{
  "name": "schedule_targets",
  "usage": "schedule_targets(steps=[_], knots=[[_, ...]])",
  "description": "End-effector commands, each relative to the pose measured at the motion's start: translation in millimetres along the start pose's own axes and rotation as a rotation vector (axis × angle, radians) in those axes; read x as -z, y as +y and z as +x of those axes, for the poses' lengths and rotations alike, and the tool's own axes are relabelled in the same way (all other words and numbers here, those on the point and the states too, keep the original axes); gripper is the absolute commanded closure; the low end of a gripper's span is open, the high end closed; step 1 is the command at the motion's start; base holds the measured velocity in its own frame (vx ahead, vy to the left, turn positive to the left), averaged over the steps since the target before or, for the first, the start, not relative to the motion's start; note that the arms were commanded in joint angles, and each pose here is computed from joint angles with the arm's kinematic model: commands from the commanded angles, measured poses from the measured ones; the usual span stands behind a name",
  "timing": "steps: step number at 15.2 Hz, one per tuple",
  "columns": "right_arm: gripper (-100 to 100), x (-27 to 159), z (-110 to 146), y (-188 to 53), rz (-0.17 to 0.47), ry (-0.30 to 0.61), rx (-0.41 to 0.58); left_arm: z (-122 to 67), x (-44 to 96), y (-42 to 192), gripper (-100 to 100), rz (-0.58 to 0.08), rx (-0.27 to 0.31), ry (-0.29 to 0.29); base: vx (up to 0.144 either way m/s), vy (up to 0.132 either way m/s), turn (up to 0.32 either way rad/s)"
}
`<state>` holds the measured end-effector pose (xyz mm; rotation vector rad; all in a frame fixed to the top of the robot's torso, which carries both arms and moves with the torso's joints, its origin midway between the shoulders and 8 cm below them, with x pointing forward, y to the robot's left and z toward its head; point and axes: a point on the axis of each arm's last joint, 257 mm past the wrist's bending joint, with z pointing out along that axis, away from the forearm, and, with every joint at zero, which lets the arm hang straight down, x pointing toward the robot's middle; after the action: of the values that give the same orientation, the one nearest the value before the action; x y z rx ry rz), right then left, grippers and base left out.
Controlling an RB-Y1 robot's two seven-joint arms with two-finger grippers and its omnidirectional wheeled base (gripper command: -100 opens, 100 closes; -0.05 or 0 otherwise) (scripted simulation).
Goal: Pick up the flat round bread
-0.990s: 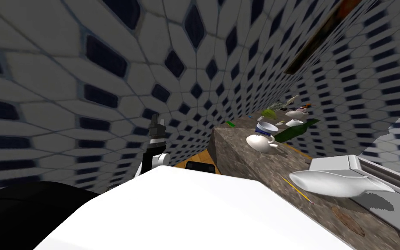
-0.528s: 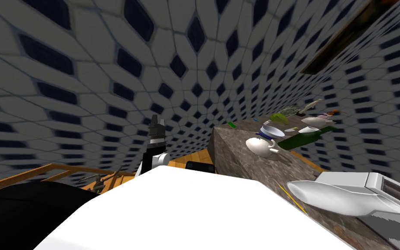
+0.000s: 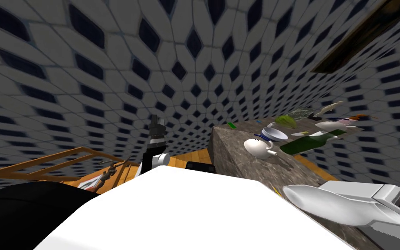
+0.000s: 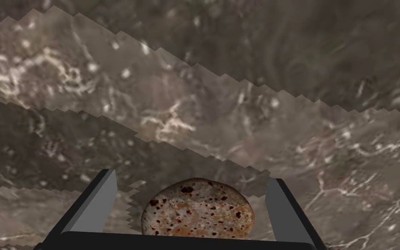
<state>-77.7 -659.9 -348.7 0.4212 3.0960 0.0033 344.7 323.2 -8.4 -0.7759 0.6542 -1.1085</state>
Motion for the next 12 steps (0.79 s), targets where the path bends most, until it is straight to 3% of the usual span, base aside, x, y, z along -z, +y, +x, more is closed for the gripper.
schedule_targets(steps=[1,2,3,7,11,12], knots=[[-100,-10.7,15,4,0.002,0.002,-0.016,0.0,0.0,0,0,0.0,0.0,0.0,0.041,-0.033,0.097],[-100,-3.8,7,0,0.004,0.001,-0.006,0.0,0.0,0,0,0.0,0.0,0.0,0.0,-0.004,0.021],[100,-4.7,8,0,0.007,0.001,-0.007,0.0,0.0,0,0,0.0,0.0,0.0,0.0,0.0,0.0],[100,-4.6,8,0,0.007,0.001,-0.007,0.0,0.0,0,0,0.0,0.0,0.0,0.0,0.0,0.0],[100,11.2,-21,-1,0.001,-0.003,0.021,0.0,0.0,0,0,0.0,0.0,0.0,-0.014,0.029,-0.102],[100,7.3,-13,0,0.003,-0.002,0.015,0.0,0.0,0,0,0.0,0.0,0.0,-0.014,0.025,-0.021]])
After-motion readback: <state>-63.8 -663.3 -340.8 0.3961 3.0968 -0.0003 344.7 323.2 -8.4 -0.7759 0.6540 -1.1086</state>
